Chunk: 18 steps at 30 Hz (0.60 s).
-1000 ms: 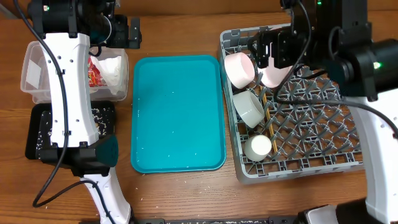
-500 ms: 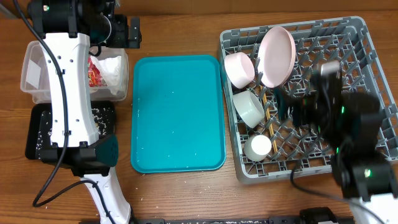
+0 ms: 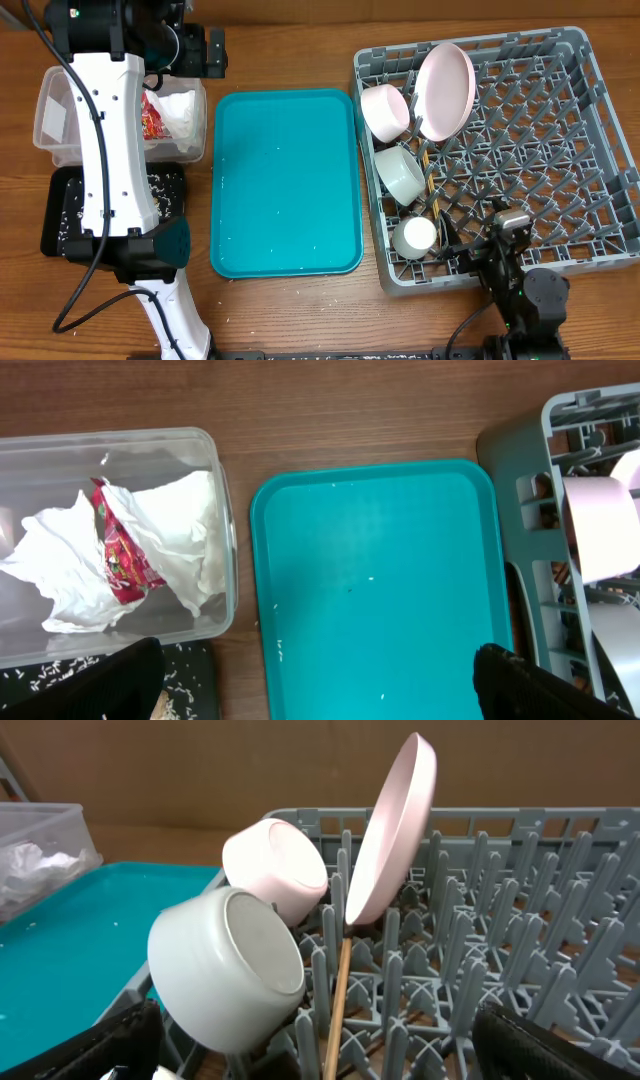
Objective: Sort waste into correct bins and load items into the dishwasher
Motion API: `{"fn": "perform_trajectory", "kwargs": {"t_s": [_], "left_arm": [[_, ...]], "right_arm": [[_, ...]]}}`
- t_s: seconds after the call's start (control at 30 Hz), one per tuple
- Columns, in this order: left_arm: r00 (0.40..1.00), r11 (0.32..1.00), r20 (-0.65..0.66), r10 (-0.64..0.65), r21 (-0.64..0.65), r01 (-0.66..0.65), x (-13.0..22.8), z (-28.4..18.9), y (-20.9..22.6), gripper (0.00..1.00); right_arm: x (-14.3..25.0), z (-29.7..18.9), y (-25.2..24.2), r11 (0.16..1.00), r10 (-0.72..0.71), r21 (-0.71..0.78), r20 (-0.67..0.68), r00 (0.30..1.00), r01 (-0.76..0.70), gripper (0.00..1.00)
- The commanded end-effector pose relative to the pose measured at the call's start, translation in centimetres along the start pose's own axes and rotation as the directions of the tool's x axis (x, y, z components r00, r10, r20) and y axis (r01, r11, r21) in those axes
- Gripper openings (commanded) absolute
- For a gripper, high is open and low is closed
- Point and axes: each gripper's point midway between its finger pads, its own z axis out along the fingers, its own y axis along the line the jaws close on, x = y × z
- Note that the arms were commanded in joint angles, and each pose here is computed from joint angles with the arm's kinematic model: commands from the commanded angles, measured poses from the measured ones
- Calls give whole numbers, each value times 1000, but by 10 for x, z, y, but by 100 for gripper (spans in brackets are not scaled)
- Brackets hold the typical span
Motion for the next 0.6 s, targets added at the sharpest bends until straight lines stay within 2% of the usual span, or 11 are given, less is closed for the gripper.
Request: {"fn": "perform_trajectory", "kwargs": {"t_s": [0.0, 0.23, 0.57], "left_arm": [[1000, 1000, 12, -2, -3, 2, -2, -3, 1, 100], [1000, 1000, 12, -2, -3, 2, -3, -3, 1, 100], [1000, 1000, 12, -2, -3, 2, -3, -3, 1, 100]], "right_arm": [[4, -2, 1, 1000, -5, -8, 33, 999, 5, 100], [-19, -8, 3, 999, -39, -6, 176, 984, 41, 100], [-16, -8, 2, 999, -36, -3, 165, 986, 37, 100]]}}
